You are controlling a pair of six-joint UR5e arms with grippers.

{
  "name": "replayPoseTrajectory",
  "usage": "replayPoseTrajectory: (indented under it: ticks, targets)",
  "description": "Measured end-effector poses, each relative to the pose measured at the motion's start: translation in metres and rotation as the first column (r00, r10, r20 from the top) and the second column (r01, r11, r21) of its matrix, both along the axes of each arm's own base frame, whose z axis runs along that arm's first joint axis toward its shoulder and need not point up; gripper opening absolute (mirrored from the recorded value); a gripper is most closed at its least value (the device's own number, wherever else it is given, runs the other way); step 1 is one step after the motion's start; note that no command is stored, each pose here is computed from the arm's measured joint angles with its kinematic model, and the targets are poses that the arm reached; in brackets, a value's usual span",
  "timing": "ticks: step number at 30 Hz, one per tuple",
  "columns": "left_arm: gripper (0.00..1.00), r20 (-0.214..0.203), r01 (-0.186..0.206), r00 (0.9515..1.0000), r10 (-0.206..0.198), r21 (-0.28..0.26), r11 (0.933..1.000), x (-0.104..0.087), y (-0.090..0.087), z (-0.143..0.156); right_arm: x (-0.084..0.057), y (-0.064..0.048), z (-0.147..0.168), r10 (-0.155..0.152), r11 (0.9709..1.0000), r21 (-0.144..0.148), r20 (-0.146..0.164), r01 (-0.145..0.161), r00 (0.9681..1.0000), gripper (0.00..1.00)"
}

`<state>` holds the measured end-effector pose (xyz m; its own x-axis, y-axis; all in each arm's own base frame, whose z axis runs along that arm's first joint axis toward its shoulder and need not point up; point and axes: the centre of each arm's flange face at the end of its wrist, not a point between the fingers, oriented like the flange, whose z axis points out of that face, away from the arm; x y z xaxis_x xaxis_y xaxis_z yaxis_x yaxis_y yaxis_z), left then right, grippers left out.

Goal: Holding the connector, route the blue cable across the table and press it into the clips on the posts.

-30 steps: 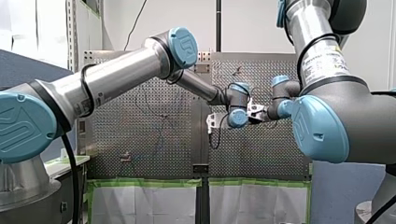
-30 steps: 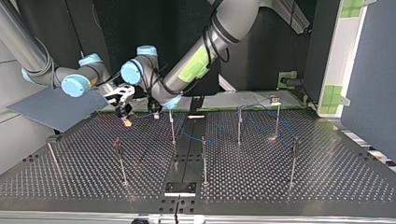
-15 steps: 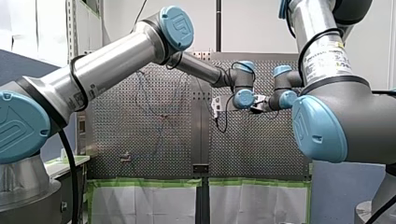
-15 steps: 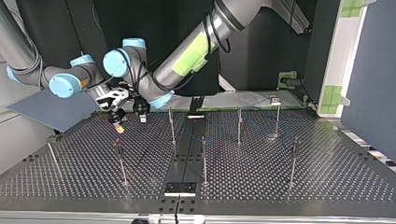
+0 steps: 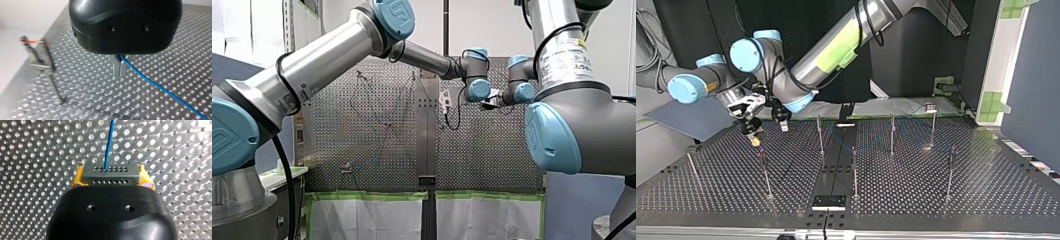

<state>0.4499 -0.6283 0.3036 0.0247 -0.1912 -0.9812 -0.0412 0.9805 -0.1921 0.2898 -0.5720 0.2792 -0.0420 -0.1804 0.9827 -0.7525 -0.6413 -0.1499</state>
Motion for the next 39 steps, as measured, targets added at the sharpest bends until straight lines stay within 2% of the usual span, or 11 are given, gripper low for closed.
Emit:
replayPoseTrajectory:
  ticks: [4,8,13,18,27,33,39]
  targets:
    - [0.0,0.01,-0.03,0.9995,0.031,-0.05,0.9983,-0.011,0.001,0.014,-0.004,0.011,0.01,-0.001,0.9999,-0.012,-0.013,0.001,0.9999,0.0]
    - [0.0,0.012,-0.059,0.9981,0.06,-0.07,0.9958,-0.02,0.005,0.022,-0.009,0.017,0.023,-0.007,0.9995,-0.03,-0.015,0.006,0.9999,0.0]
    - [0.0,0.01,-0.104,0.9945,0.105,-0.07,0.9921,-0.028,0.02,0.034,-0.014,0.023,0.038,-0.015,0.9985,-0.053,-0.013,0.014,0.9998,0.0]
    - [0.0,0.001,-0.115,0.9934,0.115,-0.04,0.9926,-0.032,0.031,0.035,-0.017,0.027,0.056,-0.018,0.9964,-0.082,-0.006,0.018,0.9998,0.0]
    - [0.0,0.003,-0.077,0.997,0.077,0.028,0.9966,-0.021,0.034,0.032,-0.021,0.033,0.082,-0.023,0.9921,-0.123,0.011,0.024,0.9997,0.0]
    - [0.0,0.045,-0.048,0.9979,0.046,0.029,0.9984,-0.004,0.032,0.045,-0.024,0.033,0.094,-0.027,0.9898,-0.139,0.019,0.03,0.9994,0.0]
    - [0.0,0.103,-0.011,0.9946,0.009,0.017,0.9998,0.007,0.023,0.066,-0.027,0.031,0.105,-0.032,0.9872,-0.155,0.031,0.037,0.999,0.0]
